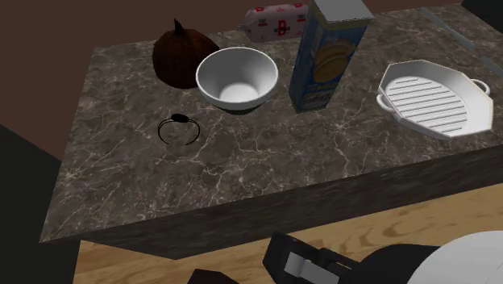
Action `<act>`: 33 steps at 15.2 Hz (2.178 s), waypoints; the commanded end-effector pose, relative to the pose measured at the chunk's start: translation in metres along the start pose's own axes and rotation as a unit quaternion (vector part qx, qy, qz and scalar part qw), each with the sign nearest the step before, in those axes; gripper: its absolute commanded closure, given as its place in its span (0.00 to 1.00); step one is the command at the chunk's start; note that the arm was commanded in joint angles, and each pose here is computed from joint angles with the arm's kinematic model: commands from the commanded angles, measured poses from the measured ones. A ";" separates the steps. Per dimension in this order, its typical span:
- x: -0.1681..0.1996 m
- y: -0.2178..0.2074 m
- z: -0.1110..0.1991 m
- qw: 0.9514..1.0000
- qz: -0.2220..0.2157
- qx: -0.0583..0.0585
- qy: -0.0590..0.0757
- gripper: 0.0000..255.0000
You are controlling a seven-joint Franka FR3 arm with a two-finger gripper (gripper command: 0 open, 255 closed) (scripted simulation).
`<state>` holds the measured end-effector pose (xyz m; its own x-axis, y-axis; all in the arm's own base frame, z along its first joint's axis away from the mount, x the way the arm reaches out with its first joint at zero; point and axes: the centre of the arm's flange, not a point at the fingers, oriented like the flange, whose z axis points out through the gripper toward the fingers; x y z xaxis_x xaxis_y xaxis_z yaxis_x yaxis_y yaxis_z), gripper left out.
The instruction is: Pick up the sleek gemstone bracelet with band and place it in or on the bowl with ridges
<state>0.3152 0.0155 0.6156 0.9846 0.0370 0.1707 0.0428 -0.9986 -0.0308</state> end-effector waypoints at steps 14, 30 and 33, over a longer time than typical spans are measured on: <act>0.046 -0.146 0.066 1.000 -0.022 0.014 0.009 0.00; 0.096 -0.331 0.141 0.998 -0.050 0.031 0.021 0.00; 0.104 -0.366 0.154 0.998 -0.055 0.034 0.023 0.00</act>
<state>0.4261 0.3780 0.4956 0.9656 0.1403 0.2189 0.1600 -0.9843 -0.0746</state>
